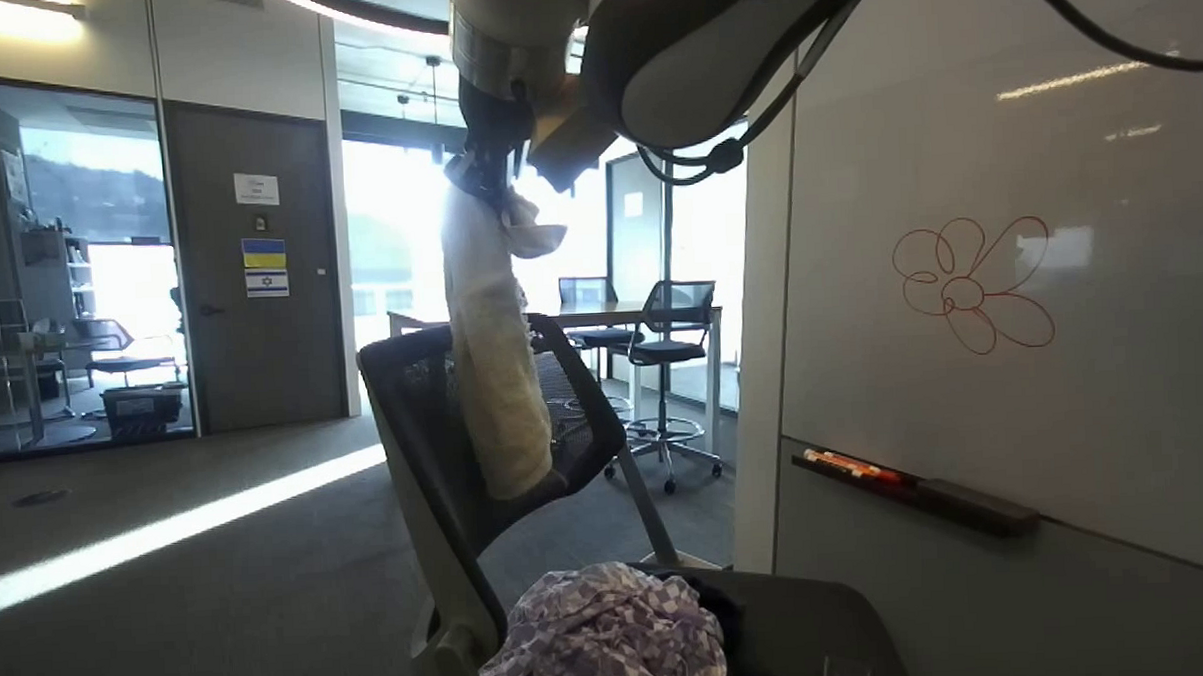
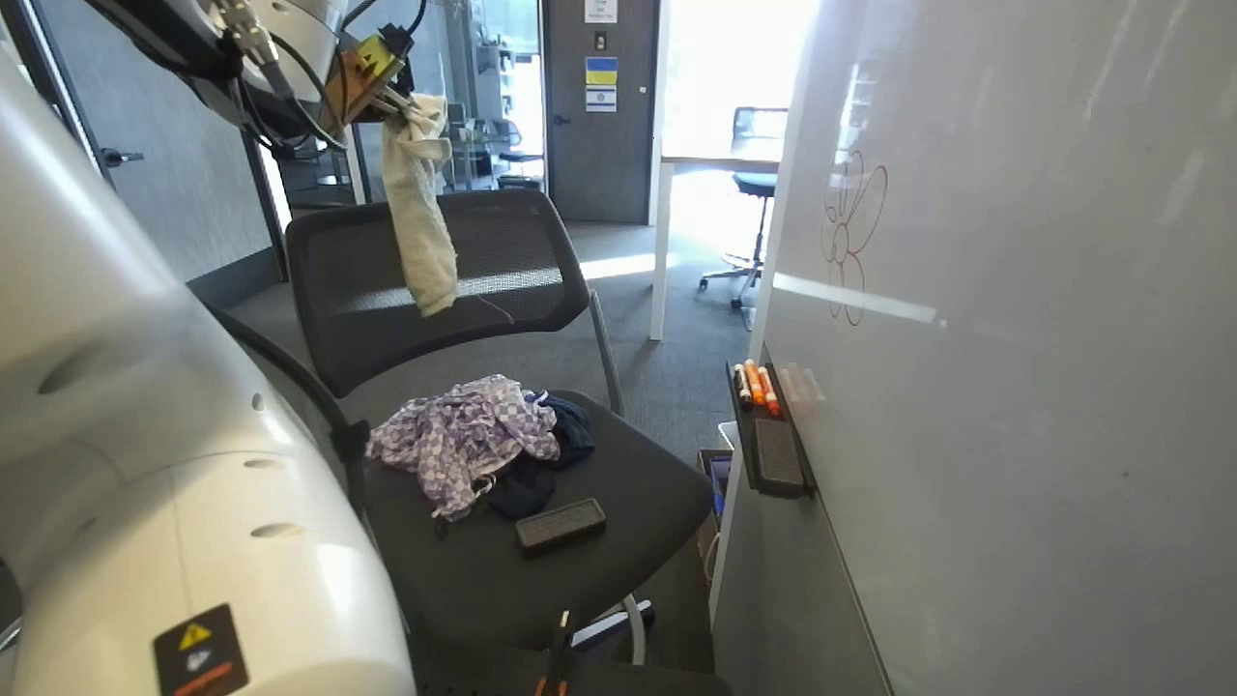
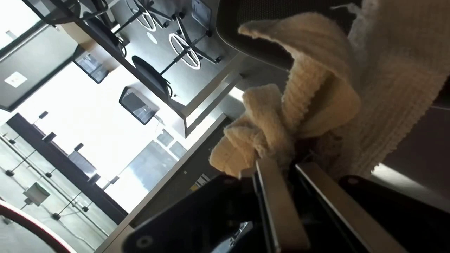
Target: Hang the towel and purple clothing on the backrest of the chair.
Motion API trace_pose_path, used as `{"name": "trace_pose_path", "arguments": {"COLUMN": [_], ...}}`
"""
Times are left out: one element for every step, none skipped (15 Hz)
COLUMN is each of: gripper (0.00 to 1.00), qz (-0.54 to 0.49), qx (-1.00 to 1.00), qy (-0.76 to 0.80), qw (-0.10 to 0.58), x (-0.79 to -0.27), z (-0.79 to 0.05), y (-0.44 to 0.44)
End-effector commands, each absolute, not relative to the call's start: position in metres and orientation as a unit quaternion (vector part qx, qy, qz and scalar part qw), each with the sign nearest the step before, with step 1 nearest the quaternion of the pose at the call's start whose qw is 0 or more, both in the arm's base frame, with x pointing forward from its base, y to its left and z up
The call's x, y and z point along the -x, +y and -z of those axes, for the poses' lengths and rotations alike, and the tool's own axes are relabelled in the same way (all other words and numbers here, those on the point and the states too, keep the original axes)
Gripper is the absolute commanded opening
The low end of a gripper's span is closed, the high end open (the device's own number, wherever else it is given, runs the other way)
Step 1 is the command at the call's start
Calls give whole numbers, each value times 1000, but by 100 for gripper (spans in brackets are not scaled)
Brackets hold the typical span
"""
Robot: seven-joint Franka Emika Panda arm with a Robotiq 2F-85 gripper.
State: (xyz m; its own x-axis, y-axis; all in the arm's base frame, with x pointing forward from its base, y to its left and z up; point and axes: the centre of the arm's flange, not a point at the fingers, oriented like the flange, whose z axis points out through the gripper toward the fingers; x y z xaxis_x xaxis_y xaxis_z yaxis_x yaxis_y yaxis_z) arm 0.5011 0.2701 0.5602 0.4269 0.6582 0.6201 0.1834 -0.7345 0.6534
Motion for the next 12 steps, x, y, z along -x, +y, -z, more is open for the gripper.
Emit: {"name": "trace_pose_path", "arguments": {"gripper": [7, 7, 7, 8, 8, 8, 8, 8, 8, 8, 8, 8], "qz": [-493, -490, -483, -477, -476, -469, -466, -461, -459, -455, -455, -456], "qx": [-792, -791, -794, -796, -796, -798, -799, -798, -795, -794, -790, -786], "qy": [255, 261, 271, 278, 284, 295, 298, 306, 314, 319, 325, 330], "qw": [254, 256, 251, 246, 244, 237, 237, 239, 242, 245, 251, 254], "x": [-514, -515, -512, -509, -504, -502, -500, -499, -502, -503, -504, -504], "z": [-552, -550, -552, -554, -559, -562, -564, -563, -564, -564, -564, -564], "y": [272, 272, 273, 274, 277, 279, 281, 282, 285, 285, 285, 285]}}
